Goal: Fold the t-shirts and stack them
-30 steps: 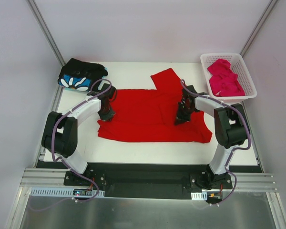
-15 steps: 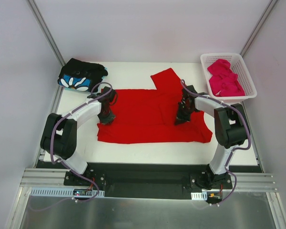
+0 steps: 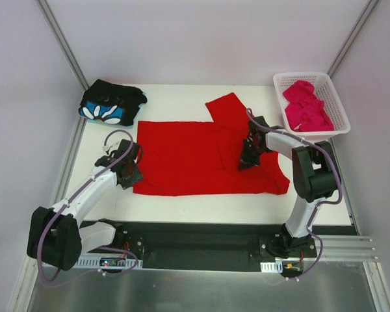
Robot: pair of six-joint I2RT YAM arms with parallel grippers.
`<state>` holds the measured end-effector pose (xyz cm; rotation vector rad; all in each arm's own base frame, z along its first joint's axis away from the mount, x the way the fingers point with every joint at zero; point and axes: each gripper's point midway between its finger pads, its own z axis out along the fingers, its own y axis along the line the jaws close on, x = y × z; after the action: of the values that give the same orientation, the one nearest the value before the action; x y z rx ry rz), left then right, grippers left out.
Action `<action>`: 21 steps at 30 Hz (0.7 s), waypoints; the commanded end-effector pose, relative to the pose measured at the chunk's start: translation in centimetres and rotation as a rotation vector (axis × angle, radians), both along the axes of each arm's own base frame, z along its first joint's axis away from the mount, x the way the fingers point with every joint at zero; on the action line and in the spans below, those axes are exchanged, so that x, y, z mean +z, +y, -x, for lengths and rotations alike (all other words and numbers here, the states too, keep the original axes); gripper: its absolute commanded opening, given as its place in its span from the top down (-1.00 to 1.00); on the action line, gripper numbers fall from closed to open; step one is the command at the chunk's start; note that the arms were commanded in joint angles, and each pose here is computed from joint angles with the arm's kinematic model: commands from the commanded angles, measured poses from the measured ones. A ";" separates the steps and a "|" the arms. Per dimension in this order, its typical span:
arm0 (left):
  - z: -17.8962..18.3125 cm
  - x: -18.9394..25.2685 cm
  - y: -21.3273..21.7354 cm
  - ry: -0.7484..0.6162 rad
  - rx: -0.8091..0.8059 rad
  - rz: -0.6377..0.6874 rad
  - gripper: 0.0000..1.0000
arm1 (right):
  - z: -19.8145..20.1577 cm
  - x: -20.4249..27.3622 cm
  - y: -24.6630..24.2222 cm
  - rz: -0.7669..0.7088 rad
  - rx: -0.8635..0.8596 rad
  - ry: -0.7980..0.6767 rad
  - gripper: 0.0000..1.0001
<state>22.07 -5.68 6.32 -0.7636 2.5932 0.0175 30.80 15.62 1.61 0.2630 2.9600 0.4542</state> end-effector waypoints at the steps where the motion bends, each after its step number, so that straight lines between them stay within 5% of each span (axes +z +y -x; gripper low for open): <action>1: 0.0 -1.2 0.5 -0.059 -0.019 0.045 0.27 | 0.1 -0.3 -1.9 0.078 -0.006 0.002 0.98; 21: -2.3 -1.9 2.7 -0.209 0.070 0.019 0.28 | 0.3 -0.3 -2.1 0.091 0.000 0.006 0.98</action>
<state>23.52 -3.53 4.67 -0.8248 2.4073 -0.0714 30.80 15.58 1.61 0.2634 2.9600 0.4513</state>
